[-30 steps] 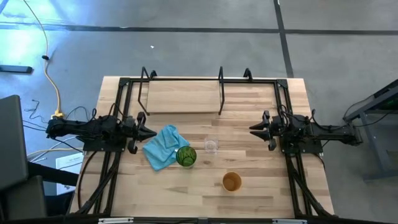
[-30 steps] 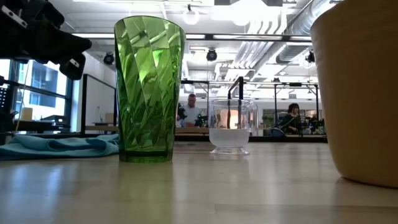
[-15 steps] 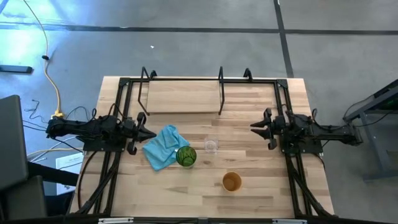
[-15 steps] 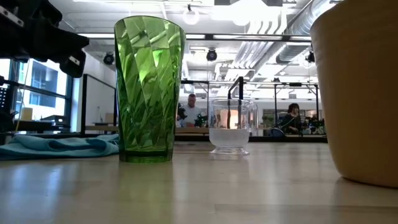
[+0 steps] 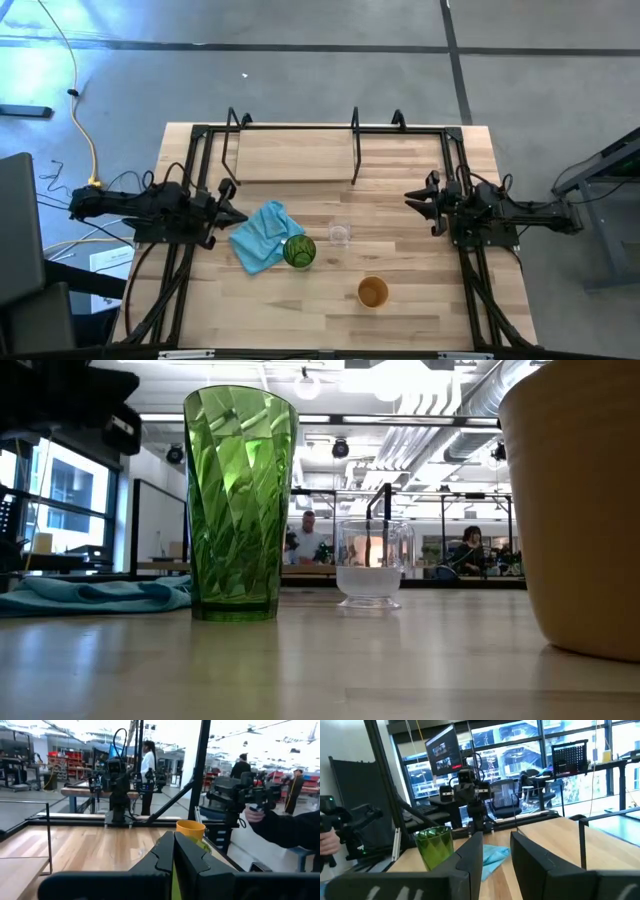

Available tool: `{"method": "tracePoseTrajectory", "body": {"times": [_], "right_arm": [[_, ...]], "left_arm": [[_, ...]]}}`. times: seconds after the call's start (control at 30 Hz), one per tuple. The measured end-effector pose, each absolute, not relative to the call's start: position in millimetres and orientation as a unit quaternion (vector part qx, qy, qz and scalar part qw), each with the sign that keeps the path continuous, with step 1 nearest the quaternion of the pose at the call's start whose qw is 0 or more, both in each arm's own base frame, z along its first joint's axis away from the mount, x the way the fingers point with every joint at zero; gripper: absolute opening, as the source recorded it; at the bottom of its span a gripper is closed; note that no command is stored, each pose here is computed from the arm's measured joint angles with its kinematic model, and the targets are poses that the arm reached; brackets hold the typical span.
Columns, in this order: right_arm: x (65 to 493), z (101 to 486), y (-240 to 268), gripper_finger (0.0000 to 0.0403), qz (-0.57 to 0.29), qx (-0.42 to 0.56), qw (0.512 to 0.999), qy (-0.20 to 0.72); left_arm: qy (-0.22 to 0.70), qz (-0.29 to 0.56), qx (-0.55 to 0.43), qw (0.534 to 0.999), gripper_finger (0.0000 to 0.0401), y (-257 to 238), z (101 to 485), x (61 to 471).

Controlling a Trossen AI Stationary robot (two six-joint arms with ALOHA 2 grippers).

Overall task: Stack small to large cups/mugs on shelf
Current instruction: Put the green cup on the shelf

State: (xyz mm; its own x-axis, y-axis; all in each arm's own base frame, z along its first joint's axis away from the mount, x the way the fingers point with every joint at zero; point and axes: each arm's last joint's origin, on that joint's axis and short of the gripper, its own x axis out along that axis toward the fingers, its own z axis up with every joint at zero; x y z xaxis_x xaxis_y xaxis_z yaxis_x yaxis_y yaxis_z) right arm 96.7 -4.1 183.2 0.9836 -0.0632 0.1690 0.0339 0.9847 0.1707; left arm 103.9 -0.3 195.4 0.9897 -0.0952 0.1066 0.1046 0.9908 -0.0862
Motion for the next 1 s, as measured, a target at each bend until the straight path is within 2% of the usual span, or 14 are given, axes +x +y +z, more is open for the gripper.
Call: {"method": "tracePoseTrajectory", "body": {"times": [0.3,0.37,0.6,1.0], "right_arm": [[97,183,-4,0.0092,-0.026,0.067,0.994,-0.086],[97,182,-4,0.0092,-0.026,0.067,0.994,-0.080],[98,175,-4,0.0092,-0.028,0.091,0.994,-0.044],[98,172,-4,0.0092,-0.029,0.092,0.995,-0.032]], "left_arm": [[-0.025,-0.053,-0.002,0.998,0.0001,0,259,126],[0.012,-0.049,0.006,0.999,0.0001,1,270,133],[0.210,0.046,-0.033,0.976,0.0001,7,280,168],[0.361,0.076,-0.106,0.924,0.0001,9,300,232]]}}
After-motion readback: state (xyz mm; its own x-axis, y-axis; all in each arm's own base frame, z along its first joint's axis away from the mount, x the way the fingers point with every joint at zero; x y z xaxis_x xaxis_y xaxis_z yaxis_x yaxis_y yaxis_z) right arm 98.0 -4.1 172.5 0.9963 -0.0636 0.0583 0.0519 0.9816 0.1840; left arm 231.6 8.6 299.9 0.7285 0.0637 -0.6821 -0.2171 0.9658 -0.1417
